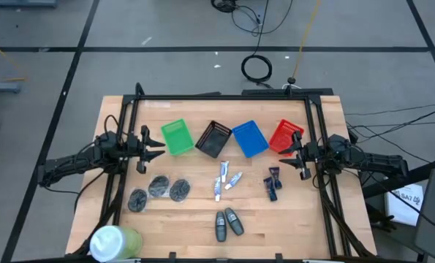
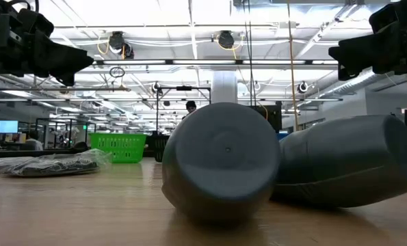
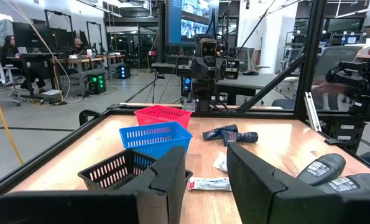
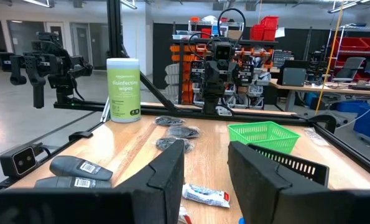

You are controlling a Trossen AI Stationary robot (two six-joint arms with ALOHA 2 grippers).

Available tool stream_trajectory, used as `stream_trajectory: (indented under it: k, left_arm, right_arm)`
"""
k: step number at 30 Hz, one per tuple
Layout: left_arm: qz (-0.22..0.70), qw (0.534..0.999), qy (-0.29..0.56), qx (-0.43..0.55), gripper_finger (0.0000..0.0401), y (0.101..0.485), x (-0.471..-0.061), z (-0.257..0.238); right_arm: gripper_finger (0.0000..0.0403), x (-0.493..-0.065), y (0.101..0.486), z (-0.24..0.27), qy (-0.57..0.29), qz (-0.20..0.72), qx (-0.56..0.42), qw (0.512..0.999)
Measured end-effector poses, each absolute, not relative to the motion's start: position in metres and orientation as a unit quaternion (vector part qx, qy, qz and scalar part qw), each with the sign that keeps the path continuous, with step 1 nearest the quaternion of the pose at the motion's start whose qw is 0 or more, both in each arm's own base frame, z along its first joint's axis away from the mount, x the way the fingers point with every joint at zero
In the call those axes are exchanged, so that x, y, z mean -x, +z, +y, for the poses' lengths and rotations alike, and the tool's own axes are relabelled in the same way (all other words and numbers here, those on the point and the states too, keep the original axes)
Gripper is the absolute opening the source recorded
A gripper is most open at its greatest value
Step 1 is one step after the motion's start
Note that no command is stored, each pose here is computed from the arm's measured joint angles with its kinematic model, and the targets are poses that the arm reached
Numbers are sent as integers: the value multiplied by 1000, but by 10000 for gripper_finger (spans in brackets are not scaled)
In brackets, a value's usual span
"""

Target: Pick & Place Travel size toiletries

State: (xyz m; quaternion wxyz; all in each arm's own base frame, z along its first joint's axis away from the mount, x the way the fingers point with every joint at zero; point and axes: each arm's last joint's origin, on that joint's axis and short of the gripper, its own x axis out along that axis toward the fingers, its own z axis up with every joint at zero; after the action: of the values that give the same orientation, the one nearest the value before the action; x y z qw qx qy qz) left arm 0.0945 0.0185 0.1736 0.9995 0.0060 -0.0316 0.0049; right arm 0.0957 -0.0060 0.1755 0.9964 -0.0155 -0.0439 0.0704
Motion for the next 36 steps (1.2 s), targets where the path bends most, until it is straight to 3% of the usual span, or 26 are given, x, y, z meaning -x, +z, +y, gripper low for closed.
stream_trajectory:
  k: [24,31,36]
  left_arm:
    - [-32,999,5,-6,115,174,-94,18]
    - [-32,999,5,-6,115,174,-94,19]
    - [-32,999,5,-6,115,174,-94,18]
  right_arm:
    - [114,-95,178,-6,71,-54,12,996]
    - [114,-94,186,-5,103,-80,-189,973]
    - [114,-94,188,-5,107,-82,-226,965]
